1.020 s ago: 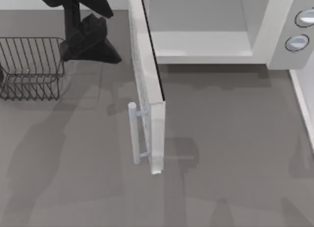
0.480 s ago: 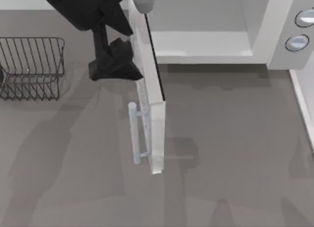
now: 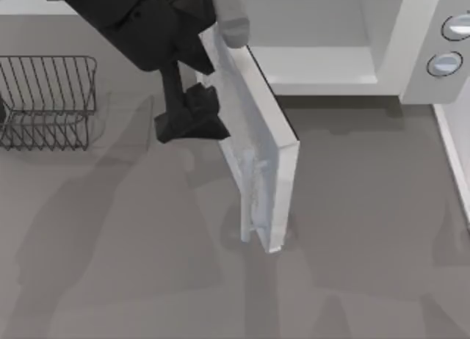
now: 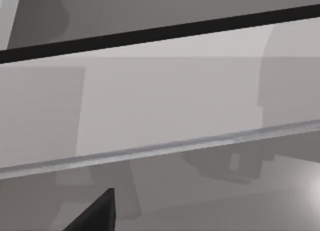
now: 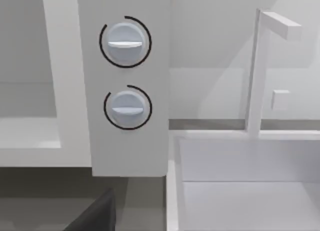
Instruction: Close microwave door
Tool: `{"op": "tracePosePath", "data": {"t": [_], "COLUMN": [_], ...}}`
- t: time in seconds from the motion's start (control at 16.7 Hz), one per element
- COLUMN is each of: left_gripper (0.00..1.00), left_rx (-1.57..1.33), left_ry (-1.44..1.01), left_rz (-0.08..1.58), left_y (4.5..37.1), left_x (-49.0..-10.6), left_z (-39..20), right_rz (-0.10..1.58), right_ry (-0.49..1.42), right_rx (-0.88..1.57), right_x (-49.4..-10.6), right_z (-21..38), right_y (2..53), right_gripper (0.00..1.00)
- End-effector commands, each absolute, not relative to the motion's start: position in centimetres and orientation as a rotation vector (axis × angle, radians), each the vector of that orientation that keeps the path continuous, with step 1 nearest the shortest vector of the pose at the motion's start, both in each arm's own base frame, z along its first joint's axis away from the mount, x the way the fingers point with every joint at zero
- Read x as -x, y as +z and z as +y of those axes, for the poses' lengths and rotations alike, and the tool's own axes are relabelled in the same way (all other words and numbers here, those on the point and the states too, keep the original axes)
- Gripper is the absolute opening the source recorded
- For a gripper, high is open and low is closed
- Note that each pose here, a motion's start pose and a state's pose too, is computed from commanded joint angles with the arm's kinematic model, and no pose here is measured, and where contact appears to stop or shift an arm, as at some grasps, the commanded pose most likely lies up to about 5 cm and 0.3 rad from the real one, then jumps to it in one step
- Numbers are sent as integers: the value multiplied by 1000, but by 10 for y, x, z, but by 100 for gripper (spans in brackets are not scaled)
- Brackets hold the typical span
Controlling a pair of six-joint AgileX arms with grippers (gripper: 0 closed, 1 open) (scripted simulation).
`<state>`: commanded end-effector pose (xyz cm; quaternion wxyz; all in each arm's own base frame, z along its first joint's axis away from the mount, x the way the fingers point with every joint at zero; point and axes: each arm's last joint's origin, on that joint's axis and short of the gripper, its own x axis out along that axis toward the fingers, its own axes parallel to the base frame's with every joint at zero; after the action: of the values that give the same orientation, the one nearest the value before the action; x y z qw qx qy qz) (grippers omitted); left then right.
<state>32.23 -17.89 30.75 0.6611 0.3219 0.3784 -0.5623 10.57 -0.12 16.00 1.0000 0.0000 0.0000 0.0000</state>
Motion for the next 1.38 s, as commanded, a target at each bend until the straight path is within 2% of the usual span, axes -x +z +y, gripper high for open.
{"op": "tracePosePath", "data": {"t": [0.78,1.38], "left_gripper": [2,0], "left_rx": [-728,-727], "left_ry": [-1272,-1271], "left_rz": [856,856], "left_y": [307,308], "left_x": [-322,-323], "left_z": [-179,-180], "right_rz": [0,0], "right_ry": [0,0], "right_rx": [0,0], "right_x": [-106,-106], "right_z": [-1,-1], "right_y": [160,160], "right_gripper": [100,100]}}
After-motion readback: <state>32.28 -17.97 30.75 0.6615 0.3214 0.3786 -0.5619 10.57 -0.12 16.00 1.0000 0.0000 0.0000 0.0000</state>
